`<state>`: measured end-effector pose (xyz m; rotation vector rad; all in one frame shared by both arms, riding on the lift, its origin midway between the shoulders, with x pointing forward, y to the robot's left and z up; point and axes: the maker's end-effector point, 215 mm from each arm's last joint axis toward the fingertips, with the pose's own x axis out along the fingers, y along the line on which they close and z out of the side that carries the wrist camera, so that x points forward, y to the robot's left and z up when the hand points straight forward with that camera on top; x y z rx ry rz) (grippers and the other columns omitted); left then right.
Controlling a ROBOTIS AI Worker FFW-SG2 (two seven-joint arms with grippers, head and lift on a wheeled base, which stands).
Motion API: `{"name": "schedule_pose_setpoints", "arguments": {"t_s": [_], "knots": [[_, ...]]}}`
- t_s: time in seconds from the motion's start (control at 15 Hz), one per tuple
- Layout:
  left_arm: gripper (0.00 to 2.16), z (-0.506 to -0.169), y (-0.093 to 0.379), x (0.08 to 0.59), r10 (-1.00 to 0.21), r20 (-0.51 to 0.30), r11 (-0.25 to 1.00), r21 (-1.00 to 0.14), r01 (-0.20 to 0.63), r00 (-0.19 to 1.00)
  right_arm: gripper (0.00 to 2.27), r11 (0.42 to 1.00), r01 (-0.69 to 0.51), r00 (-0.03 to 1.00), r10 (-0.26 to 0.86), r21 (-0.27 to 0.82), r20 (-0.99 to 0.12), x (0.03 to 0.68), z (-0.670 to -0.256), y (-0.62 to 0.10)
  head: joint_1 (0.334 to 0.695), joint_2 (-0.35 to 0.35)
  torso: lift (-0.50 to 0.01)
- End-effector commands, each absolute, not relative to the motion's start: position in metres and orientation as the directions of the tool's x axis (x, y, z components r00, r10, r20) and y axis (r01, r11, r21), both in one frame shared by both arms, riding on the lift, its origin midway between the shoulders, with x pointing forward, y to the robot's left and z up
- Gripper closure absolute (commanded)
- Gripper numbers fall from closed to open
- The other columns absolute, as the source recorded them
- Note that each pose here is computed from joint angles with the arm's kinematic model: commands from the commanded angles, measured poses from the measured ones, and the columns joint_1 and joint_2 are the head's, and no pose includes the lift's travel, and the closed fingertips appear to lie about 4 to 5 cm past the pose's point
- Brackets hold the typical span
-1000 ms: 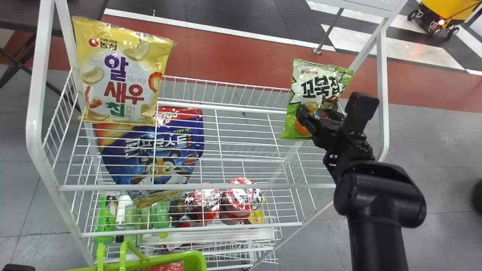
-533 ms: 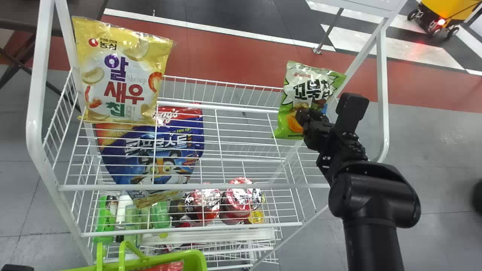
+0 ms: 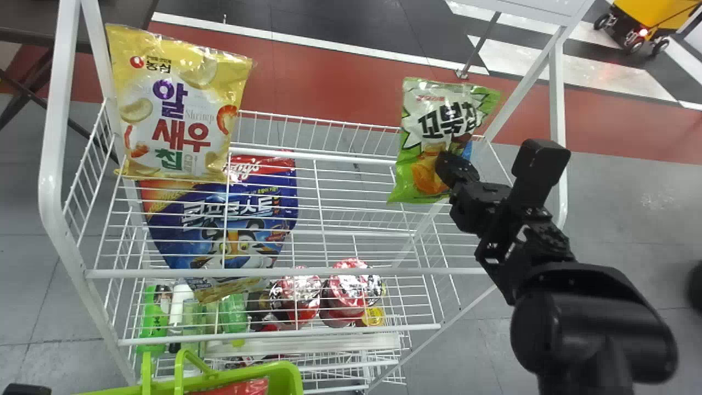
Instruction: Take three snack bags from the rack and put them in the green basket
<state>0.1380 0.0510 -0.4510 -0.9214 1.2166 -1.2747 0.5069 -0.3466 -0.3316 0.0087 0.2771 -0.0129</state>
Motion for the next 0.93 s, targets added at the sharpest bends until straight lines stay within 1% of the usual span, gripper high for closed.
{"name": "schedule_pose_setpoints", "arguments": {"t_s": [0.0,0.2,0.33,0.47,0.6,0.67,0.8,0.87], "knots": [[1.9,-0.45,0.049,0.138,-0.984,-0.14,0.118,-0.975,0.19,-0.107,2.23,0.997,-0.056,0.941,0.072,0.057,-0.331,0.466,-0.322,-0.308,0.695,-0.35,-0.016],[1.9,-0.451,0.047,0.136,-0.983,-0.145,0.122,-0.974,0.191,-0.114,2.23,0.983,-0.138,0.905,0.174,0.121,-0.389,0.409,-0.312,-0.258,0.695,-0.35,-0.016],[1.9,-0.451,0.045,0.136,-0.983,-0.146,0.123,-0.974,0.191,-0.112,2.23,0.968,-0.191,0.84,0.248,0.166,-0.482,0.367,-0.325,-0.224,0.695,-0.35,-0.016],[1.9,-0.451,0.043,0.135,-0.983,-0.143,0.12,-0.974,0.191,-0.115,2.23,0.949,-0.226,0.722,0.315,0.221,-0.615,0.319,-0.354,-0.192,0.695,-0.35,-0.016],[1.9,-0.451,0.043,0.134,-0.983,-0.143,0.12,-0.974,0.191,-0.114,2.23,0.93,-0.254,0.611,0.368,0.266,-0.701,0.28,-0.382,-0.168,0.695,-0.35,-0.016],[1.9,-0.45,0.043,0.135,-0.983,-0.145,0.121,-0.974,0.191,-0.115,2.23,0.92,-0.279,0.562,0.388,0.274,-0.73,0.265,-0.392,-0.158,0.695,-0.35,-0.016],[1.9,-0.449,0.044,0.136,-0.981,-0.158,0.133,-0.972,0.194,-0.115,2.23,0.908,-0.325,0.414,0.389,0.265,-0.823,0.222,-0.422,-0.14,0.695,-0.35,-0.016],[1.9,-0.447,0.044,0.136,-0.981,-0.158,0.134,-0.971,0.197,-0.114,2.23,0.901,-0.356,0.393,0.384,0.247,-0.836,0.215,-0.428,-0.13,0.695,-0.35,-0.016]]}}
